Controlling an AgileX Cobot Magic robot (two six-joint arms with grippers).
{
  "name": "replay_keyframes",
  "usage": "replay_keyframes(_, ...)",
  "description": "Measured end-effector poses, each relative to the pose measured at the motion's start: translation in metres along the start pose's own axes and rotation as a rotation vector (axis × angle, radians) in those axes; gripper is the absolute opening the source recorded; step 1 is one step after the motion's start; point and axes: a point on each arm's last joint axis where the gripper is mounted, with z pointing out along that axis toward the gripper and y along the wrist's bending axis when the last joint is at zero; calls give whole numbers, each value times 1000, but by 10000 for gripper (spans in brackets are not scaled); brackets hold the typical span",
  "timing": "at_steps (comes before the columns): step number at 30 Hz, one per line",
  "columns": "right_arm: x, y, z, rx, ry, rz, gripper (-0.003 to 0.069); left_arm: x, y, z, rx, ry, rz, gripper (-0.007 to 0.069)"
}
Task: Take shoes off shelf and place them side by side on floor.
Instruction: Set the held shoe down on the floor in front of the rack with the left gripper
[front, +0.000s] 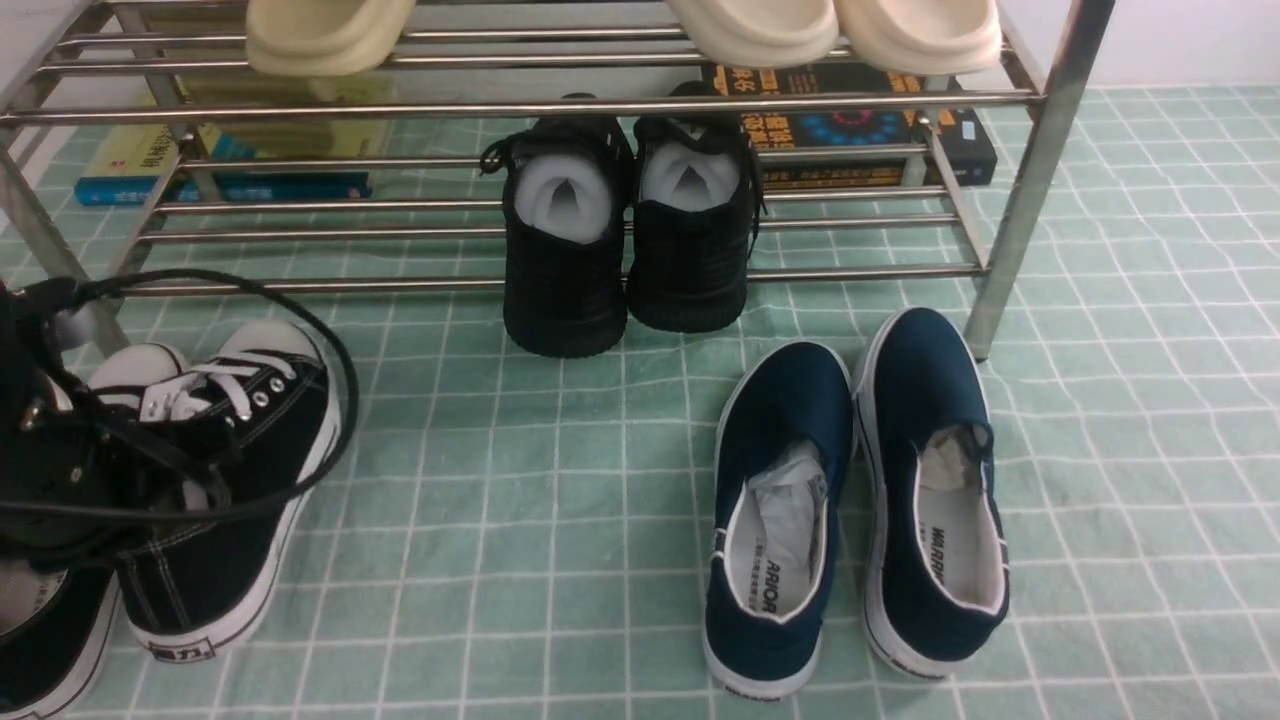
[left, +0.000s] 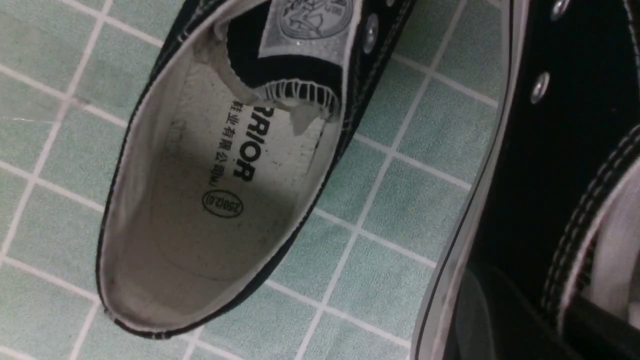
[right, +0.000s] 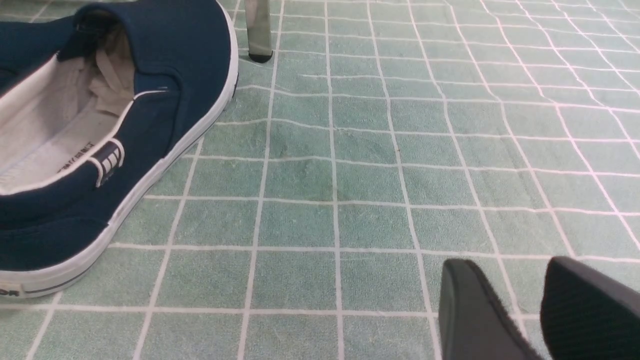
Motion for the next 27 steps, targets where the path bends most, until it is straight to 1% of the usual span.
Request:
replay_keyframes(10,0,0,0,0,0,0,238,1,4,3,-40,-24,5,16)
replay_keyframes(16,0,0,0,0,0,0,238,5,7,7,-53,-18,-40,19)
replay_keyframes(21,0,0,0,0,0,0,238,6,8,8,-60,-10,-50,31)
replay_keyframes(25,0,0,0,0,0,0,238,6,8,8,-59,-10,-51,83)
replay_keyframes(27,0,0,0,0,0,0,238,6,8,7,-59,-12,-49,145)
